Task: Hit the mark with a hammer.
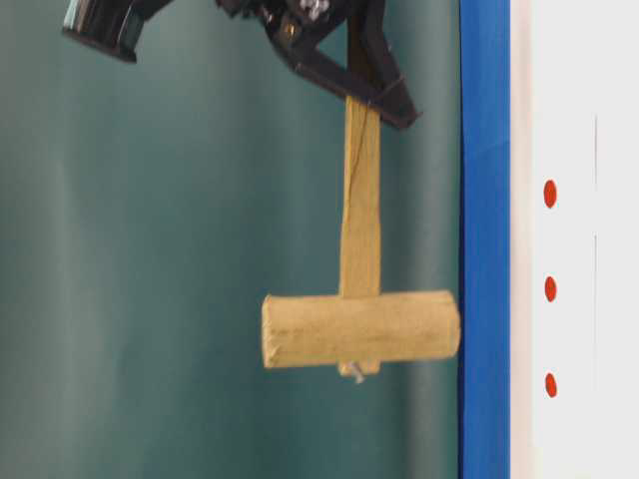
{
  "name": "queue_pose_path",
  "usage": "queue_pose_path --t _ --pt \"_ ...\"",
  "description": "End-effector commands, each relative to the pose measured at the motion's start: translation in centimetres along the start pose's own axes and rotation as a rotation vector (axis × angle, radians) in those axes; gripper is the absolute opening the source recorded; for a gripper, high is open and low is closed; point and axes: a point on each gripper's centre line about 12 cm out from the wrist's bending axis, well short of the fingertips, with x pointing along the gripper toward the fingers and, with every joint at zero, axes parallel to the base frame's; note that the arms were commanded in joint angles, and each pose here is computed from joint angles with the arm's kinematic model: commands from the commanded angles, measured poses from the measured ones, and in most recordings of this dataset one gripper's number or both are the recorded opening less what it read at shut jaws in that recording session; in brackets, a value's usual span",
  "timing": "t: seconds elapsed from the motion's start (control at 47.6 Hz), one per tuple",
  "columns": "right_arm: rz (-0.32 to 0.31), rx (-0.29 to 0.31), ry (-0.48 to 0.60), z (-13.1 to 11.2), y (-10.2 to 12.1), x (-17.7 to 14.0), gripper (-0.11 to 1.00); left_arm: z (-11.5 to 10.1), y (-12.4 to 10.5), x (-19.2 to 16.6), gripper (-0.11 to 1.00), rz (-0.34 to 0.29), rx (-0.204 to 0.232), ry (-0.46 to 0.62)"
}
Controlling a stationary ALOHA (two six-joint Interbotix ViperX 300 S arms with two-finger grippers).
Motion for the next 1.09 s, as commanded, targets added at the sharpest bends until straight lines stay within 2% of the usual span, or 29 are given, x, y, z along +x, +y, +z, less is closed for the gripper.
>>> queue_pose_path --t 0.0,0.189,0.336,0.546,0.798,0.946,1.072 --pt "-0.002 -0.003 -0.017 0.3 0.0 -0.4 0.02 0.3 0.0 0.2 0.81 0.002 -0.002 -0.006" --pt "-0.001 0.003 0.142 -3.9 0.0 2.1 0.02 0.3 0.0 0.2 0.81 0.002 -0.002 -0.006" --pt "0.027 0.010 0.190 -4.7 0.3 2.9 0.02 0.4 0.0 0.1 0.81 0.002 -0.002 -0.009" --pt "0.010 0.009 0.103 -2.8 0.1 1.3 0.02 0.4 0.0 0.1 0.81 0.002 -0.002 -0.011" --pt "0.039 0.010 -0.090 0.4 0.2 -4.1 0.02 0.4 0.1 0.1 0.81 0.003 -0.002 -0.011" --pt "0.024 0.014 -0.170 0.2 -0.4 -6.9 0.02 0.4 0.1 0.1 0.81 0.003 -0.002 -0.011" --pt "0.010 0.017 -0.191 -0.6 -0.9 -8.0 0.02 0.4 0.0 0.1 0.81 0.002 -0.002 -0.012"
